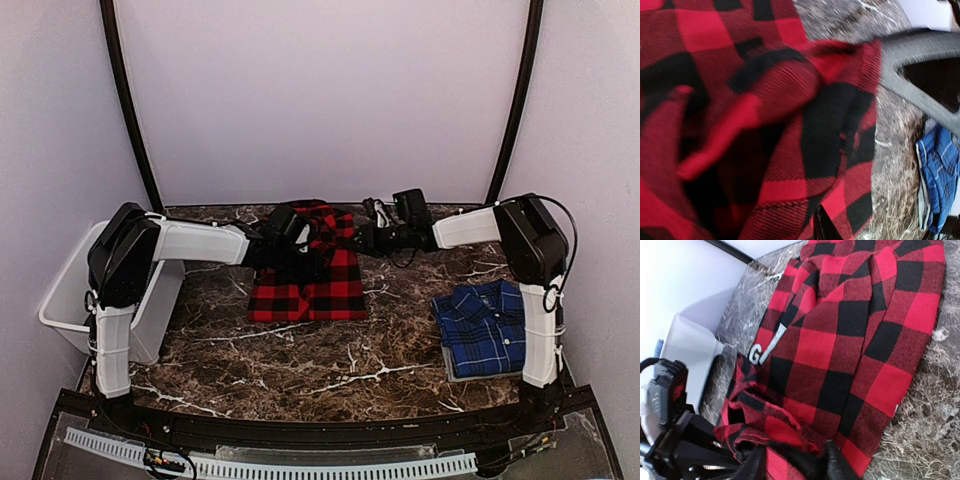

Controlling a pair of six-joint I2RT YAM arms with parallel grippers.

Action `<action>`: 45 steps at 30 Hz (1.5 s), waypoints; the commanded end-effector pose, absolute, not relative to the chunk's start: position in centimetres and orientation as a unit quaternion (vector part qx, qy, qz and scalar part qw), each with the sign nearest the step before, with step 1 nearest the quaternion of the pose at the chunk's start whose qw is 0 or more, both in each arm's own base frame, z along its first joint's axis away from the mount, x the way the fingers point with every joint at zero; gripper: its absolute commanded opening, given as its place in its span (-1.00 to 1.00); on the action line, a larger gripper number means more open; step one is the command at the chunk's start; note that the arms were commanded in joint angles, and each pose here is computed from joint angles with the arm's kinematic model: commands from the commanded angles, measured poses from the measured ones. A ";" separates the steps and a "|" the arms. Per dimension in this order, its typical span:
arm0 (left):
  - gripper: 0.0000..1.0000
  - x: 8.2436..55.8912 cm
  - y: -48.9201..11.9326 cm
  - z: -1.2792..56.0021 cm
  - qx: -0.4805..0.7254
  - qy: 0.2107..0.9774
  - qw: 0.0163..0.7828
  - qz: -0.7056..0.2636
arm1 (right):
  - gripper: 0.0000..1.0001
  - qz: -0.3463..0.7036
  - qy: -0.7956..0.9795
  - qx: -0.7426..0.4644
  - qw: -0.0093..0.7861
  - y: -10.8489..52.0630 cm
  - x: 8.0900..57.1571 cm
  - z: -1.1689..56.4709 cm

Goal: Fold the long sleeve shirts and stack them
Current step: Fold the rectangle-folded shirt at the center of the board.

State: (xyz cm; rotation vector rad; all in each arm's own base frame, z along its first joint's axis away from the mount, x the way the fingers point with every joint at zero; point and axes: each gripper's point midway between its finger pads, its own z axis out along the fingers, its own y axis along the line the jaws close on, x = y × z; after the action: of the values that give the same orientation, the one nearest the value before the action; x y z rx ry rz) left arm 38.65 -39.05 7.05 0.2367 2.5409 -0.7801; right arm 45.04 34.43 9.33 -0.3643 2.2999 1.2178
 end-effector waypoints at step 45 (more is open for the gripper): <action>-0.21 45.0 -35.5 7.7 -0.004 0.914 0.248 -0.322 | -0.57 0.308 0.890 -0.124 0.312 34.2 49.1 10.6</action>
State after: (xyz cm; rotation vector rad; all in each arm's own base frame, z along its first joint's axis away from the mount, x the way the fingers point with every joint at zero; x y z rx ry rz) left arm 43.89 -36.25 6.08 -0.0374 2.5217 -0.9225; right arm 48.12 34.29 9.91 -0.3369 2.3383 0.8972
